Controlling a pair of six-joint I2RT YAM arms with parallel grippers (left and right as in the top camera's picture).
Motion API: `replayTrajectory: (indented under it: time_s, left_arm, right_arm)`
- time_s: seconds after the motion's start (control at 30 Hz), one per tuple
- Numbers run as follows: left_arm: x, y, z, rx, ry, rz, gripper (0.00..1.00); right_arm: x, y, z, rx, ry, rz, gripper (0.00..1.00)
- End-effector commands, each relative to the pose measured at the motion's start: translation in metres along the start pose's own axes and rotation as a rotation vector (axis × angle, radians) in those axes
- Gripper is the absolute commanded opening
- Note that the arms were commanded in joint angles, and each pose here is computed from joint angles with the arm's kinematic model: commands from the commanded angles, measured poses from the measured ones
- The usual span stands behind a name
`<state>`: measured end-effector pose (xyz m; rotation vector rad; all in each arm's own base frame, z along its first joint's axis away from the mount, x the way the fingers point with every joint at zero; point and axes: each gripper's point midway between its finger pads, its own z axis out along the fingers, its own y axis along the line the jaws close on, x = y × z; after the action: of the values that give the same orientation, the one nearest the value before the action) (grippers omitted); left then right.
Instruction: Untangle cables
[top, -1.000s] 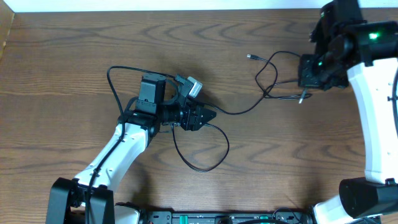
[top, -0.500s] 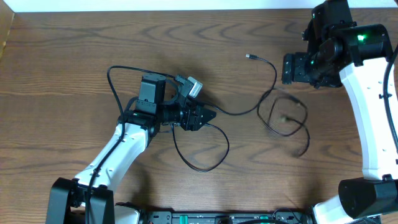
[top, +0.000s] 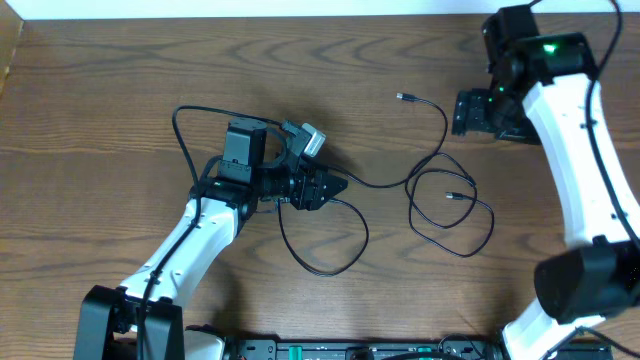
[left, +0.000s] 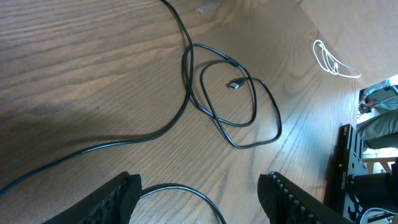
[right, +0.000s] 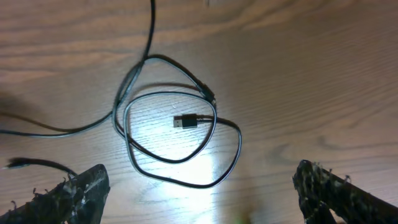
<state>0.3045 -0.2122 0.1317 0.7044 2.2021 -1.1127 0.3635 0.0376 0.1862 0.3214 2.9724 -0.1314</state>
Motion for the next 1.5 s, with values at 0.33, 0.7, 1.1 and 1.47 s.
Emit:
replayTrajectory:
  time_s: [0.33,0.7,1.1,1.47]
  left_arm:
    - [-0.004,-0.006,-0.002,0.013,-0.011,0.044,0.66]
    - [0.003,-0.005,-0.003,0.013,0.015,0.036,0.66]
    - [0.004,-0.006,-0.003,0.013,0.018,0.032,0.66]
    - [0.004,-0.006,-0.003,0.013,0.018,0.032,0.66]
  right_arm:
    - [0.035,0.037,0.081,0.025,0.166,-0.001,0.87]
    - [0.067,0.072,0.153,-0.045,0.136,-0.045,0.74]
    - [0.062,0.083,0.158,-0.097,0.11,-0.042,0.41]
    - [0.058,0.09,0.158,-0.119,0.091,-0.027,0.36]
